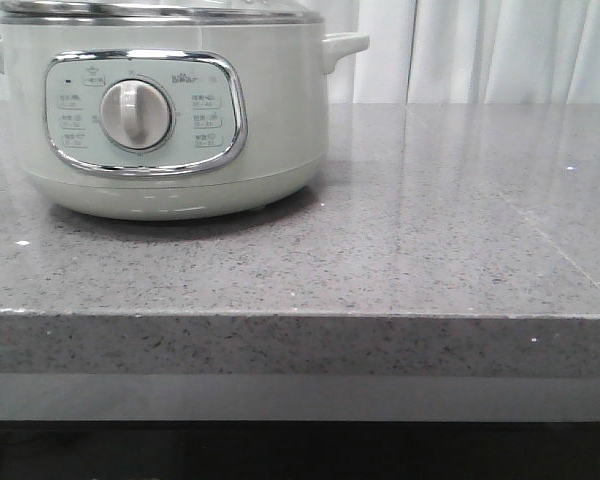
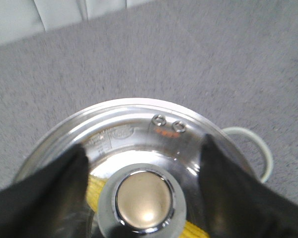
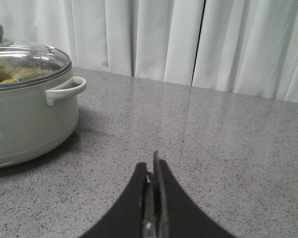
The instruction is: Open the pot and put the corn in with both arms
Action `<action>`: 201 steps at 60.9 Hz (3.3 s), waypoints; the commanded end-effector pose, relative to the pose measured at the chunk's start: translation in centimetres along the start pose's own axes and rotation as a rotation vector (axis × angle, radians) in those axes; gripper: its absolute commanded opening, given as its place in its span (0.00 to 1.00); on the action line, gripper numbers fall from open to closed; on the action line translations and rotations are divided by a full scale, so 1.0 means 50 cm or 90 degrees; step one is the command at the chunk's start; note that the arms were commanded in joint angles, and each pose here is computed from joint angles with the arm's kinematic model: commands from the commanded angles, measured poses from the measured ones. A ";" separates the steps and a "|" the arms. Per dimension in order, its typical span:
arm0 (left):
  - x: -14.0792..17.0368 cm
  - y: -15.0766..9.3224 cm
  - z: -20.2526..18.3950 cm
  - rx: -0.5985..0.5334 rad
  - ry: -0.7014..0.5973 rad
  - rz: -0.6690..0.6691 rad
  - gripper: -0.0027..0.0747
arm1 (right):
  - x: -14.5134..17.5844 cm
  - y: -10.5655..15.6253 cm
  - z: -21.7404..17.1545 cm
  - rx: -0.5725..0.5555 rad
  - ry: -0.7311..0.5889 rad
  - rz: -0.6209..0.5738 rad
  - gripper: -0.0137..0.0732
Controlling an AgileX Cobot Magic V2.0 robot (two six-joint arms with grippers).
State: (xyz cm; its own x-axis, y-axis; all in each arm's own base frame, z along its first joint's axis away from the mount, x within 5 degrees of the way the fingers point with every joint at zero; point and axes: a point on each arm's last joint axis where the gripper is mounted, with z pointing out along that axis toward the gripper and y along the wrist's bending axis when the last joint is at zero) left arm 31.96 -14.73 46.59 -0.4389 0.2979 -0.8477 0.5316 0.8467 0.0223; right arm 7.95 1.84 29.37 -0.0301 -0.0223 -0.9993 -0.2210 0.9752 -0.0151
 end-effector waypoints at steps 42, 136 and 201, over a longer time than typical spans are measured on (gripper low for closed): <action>0.213 -0.055 -0.309 -0.047 -0.315 -0.003 0.01 | -0.030 -0.004 -0.002 0.013 -0.061 -0.009 0.08; 0.581 -0.082 -0.354 -0.101 -0.470 -0.034 0.01 | -0.030 -0.004 -0.002 0.013 -0.061 -0.009 0.08; 0.778 -0.037 -0.234 -0.387 -0.314 -0.157 0.01 | -0.030 -0.004 -0.002 0.013 -0.061 -0.009 0.08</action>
State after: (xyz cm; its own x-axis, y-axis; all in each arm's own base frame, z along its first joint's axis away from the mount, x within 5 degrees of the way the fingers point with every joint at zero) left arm 5.52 0.45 18.96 -0.1470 -0.0211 -0.9889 -0.0857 0.9963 -0.0086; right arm 7.97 1.84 29.28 -0.0323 -0.0243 -0.9992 -0.2209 0.9752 -0.0166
